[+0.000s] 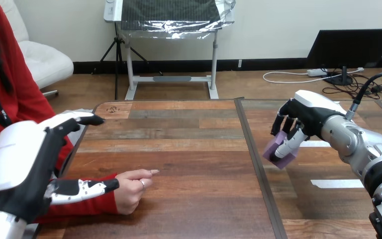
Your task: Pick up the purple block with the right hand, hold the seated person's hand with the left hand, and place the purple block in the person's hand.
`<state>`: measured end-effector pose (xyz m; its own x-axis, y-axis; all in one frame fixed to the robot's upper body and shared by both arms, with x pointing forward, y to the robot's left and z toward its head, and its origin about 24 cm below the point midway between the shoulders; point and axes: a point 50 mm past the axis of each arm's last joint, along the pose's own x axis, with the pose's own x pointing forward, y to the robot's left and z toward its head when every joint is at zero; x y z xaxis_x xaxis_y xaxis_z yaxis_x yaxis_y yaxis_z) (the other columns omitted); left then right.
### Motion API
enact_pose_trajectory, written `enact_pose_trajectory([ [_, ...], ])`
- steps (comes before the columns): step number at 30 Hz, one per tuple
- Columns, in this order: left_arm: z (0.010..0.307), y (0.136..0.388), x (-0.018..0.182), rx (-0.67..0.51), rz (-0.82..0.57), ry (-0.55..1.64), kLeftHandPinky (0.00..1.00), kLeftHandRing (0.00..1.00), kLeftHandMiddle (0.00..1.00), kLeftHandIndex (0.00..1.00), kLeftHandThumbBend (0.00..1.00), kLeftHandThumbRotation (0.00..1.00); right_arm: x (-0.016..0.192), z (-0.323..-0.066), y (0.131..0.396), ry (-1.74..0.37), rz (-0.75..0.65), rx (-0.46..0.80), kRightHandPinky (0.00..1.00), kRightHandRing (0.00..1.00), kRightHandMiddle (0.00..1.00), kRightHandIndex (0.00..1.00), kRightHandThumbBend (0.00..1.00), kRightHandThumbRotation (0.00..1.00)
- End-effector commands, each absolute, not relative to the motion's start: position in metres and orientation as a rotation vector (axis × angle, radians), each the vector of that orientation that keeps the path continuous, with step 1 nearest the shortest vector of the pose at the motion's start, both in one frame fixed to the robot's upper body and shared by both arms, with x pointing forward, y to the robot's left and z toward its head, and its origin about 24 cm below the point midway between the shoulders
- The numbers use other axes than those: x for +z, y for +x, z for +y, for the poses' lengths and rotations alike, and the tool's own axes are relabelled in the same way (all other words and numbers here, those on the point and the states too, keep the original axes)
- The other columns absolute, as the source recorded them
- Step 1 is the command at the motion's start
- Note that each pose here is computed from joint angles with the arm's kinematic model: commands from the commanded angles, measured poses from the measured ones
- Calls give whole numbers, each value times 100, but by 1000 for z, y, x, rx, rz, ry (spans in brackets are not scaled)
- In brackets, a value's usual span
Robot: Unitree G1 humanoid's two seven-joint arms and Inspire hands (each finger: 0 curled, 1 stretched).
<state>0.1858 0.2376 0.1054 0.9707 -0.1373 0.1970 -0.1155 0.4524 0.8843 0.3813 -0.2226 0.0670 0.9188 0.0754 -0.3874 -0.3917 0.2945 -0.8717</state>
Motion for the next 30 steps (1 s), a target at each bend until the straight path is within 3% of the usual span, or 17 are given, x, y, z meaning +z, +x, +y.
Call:
enact_pose_trajectory([
  [1,235,203,114,-58,-299,1160,60,72,74,69,100,21,100,-216,395,-1227,161,263,42,46,50,50,79,0],
  [30,237,237,95,-209,-151,1215,62,72,74,71,100,20,107,-214,396,-1202,91,281,39,43,48,48,79,0],
])
